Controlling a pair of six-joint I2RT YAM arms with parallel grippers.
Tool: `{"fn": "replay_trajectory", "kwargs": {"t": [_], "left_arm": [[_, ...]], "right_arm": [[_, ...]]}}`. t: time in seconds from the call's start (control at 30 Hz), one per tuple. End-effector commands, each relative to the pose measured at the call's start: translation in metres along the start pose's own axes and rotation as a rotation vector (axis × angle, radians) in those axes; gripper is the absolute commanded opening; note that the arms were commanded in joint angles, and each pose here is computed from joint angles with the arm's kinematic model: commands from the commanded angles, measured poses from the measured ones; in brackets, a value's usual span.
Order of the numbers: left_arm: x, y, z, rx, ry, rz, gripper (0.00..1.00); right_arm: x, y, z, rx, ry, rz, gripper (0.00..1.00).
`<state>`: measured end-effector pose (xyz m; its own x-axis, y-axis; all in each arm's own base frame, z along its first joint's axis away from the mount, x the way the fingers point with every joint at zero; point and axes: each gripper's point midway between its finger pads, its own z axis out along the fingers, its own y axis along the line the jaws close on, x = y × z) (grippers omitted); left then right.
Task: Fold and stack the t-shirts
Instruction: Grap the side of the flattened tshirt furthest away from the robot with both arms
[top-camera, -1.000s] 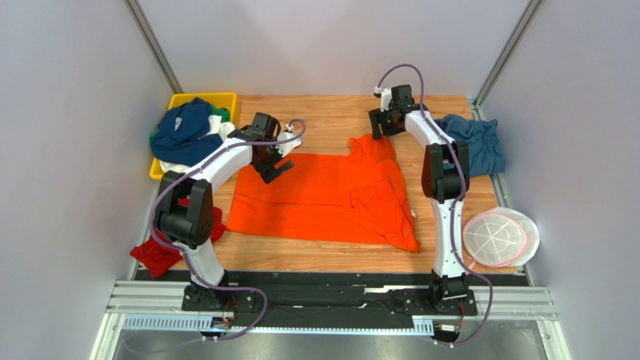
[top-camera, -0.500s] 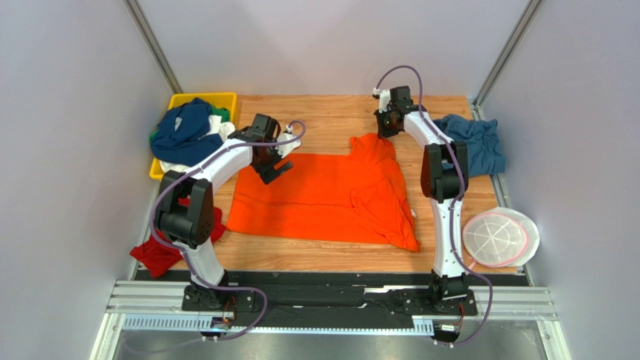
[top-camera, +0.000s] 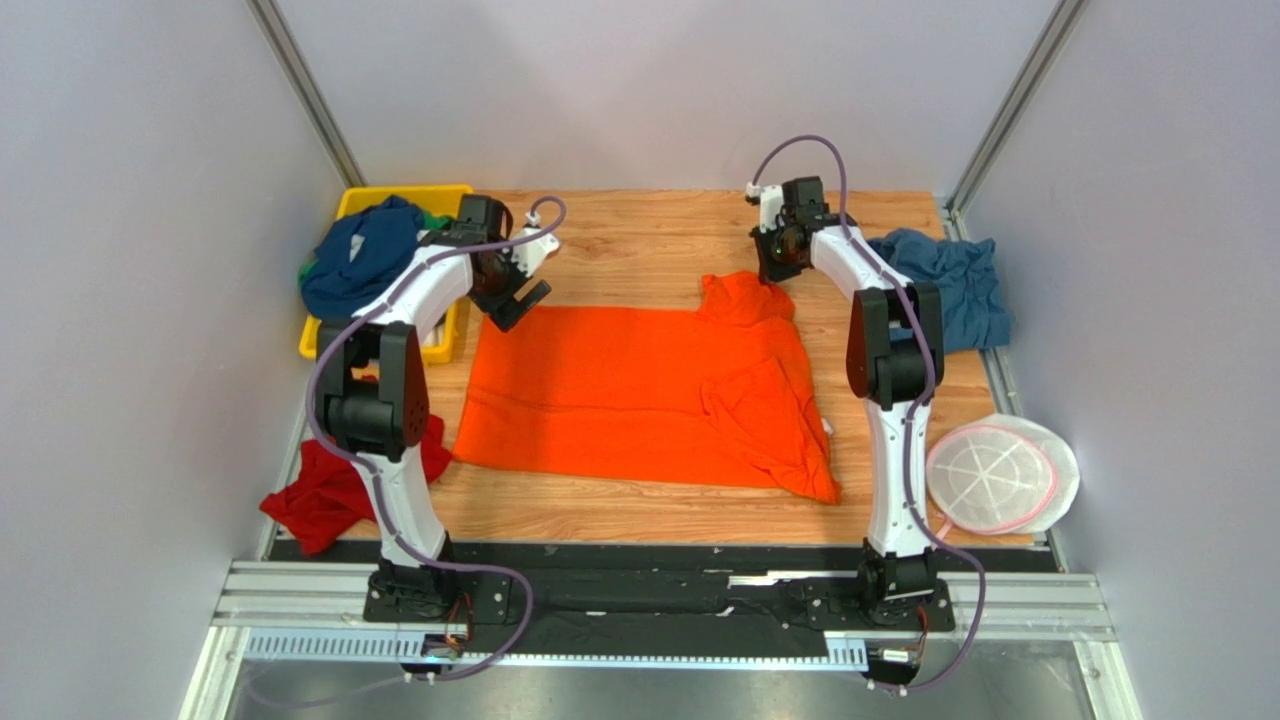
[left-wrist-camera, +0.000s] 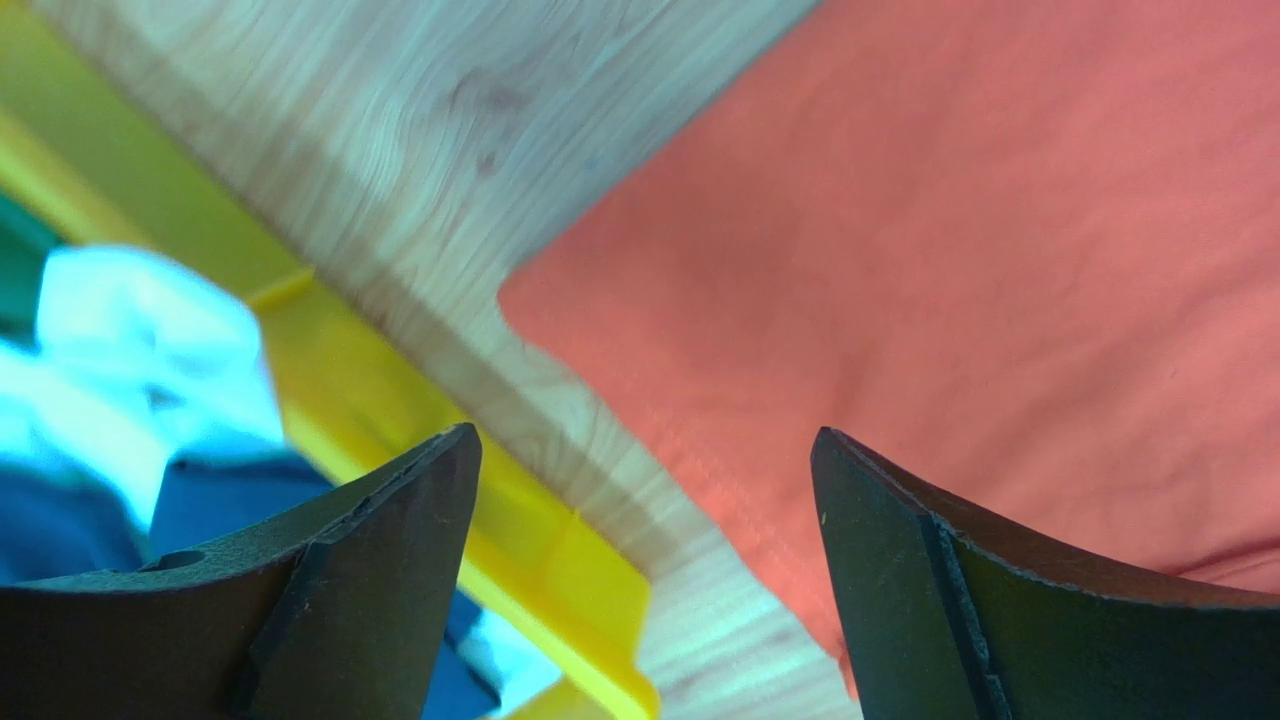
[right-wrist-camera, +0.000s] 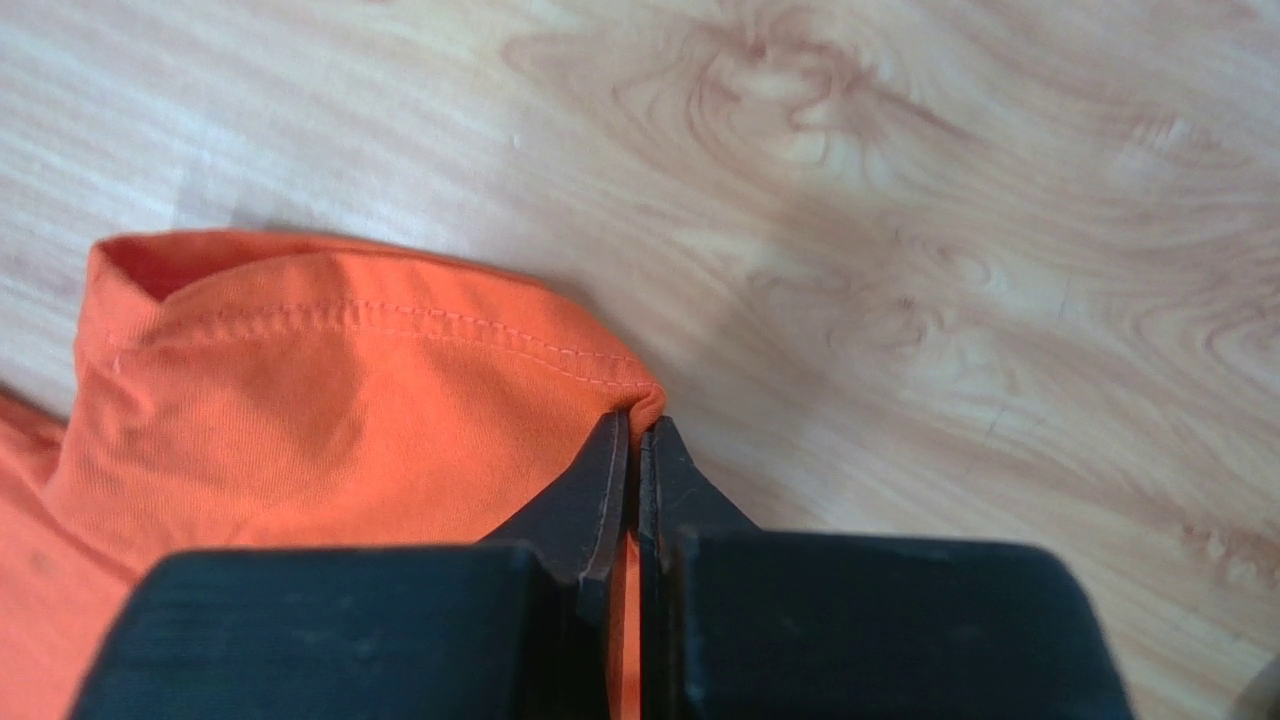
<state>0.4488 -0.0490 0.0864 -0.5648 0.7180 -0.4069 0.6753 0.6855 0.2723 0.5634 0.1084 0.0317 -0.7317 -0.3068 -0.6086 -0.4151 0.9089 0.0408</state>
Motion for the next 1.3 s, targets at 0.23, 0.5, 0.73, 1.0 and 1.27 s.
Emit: {"fn": "replay_trajectory", "kwargs": {"t": [0.23,0.5,0.73,1.0,1.27], "left_arm": [[-0.020,0.007,0.039,0.156,-0.059,0.027,0.87],[-0.015,0.027,0.044,0.133,-0.065,0.007,0.87],[-0.004,0.035,0.049,0.157,-0.053,-0.001,0.87],[0.007,0.036,0.059,0.236,-0.027,-0.012,0.83],[0.014,0.029,0.069,0.287,-0.003,-0.001,0.76]], "right_arm": [[-0.015,-0.005,-0.057,0.054,-0.037,-0.081,0.00],[-0.008,-0.001,-0.062,0.043,-0.021,-0.086,0.00],[-0.001,0.000,-0.060,0.039,-0.006,-0.086,0.00],[-0.005,0.003,-0.071,0.038,-0.025,-0.090,0.00],[-0.001,0.005,-0.075,0.033,-0.019,-0.092,0.00]]}}
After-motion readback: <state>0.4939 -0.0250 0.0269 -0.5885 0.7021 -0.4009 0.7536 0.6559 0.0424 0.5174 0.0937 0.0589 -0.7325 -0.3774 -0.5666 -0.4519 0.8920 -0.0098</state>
